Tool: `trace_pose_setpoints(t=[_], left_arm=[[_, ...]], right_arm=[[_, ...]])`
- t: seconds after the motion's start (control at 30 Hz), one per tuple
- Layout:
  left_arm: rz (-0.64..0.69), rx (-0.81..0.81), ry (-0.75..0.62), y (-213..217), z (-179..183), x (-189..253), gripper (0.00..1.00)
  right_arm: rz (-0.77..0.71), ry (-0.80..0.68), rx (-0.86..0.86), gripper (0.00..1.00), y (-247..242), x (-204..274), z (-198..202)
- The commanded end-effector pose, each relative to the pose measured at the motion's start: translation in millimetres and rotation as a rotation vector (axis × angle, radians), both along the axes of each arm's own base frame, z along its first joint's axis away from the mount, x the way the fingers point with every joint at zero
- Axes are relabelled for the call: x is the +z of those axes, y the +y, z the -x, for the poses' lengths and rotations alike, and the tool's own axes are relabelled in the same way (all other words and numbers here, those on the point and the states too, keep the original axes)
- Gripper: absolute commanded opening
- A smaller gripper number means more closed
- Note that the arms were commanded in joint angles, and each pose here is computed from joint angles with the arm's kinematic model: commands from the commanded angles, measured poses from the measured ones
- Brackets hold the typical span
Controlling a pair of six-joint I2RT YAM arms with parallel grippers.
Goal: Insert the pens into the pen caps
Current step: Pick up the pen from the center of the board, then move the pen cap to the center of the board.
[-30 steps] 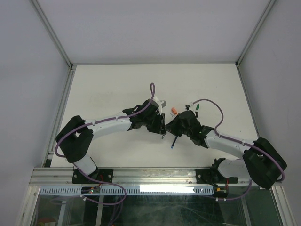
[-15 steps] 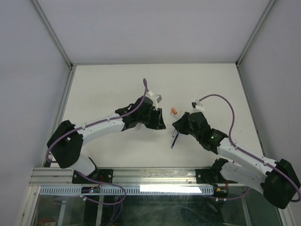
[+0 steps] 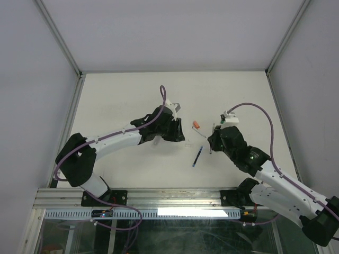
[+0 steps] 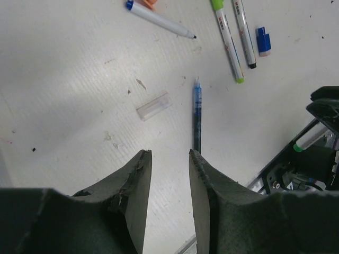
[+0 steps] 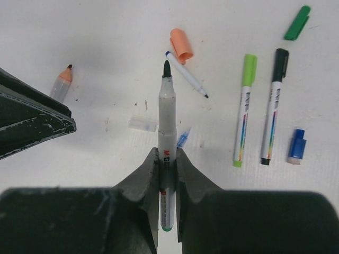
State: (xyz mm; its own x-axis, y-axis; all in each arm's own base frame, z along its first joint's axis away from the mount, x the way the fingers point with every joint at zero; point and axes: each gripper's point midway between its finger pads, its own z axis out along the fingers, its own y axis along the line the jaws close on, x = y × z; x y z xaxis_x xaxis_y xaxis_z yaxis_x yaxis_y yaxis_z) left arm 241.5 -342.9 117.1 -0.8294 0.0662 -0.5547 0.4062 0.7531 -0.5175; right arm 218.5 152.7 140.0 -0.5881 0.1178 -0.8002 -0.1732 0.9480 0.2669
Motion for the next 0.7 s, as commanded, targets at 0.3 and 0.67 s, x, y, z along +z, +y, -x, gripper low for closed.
trace_pose_setpoints(t=[0.3, 0.67], left_arm=[[0.021, -0.042, -0.178, -75, -72, 40, 0.35], [0.043, -0.086, -0.235, -151, -102, 40, 0.35]], right_arm=[[-0.114, -0.160, -0.157, 0.00, -32, 75, 0], [-0.241, -0.295, -0.224, 0.00, -66, 127, 22]])
